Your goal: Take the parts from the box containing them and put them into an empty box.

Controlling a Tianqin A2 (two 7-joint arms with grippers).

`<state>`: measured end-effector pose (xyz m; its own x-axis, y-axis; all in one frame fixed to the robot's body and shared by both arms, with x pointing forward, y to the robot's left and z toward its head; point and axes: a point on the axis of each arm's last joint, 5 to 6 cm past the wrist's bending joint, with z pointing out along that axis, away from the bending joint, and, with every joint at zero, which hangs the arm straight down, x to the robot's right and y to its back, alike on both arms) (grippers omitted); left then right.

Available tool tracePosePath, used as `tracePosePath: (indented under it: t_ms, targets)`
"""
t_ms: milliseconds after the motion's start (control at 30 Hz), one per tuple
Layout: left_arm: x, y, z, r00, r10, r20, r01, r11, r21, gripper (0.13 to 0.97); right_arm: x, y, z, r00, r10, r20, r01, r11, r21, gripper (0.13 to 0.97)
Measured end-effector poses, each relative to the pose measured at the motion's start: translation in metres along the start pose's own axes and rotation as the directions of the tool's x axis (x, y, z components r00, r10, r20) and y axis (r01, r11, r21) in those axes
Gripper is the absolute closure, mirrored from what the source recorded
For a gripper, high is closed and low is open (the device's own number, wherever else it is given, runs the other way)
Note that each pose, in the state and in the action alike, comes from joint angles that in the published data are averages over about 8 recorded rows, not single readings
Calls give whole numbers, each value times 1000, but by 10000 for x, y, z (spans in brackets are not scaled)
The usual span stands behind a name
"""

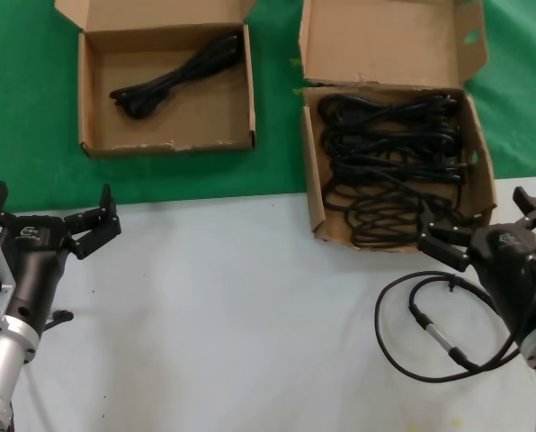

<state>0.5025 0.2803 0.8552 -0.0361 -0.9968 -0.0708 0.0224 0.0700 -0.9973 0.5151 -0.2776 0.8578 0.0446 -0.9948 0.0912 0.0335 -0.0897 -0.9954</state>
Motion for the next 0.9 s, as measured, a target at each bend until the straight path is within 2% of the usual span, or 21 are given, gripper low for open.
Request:
tracePosePath:
  t_ms: [900]
  targets:
    - [0, 0, 0, 1000, 0, 0, 0, 1000, 0, 132, 0, 0, 0, 1000, 0, 0, 0, 1000, 0, 130]
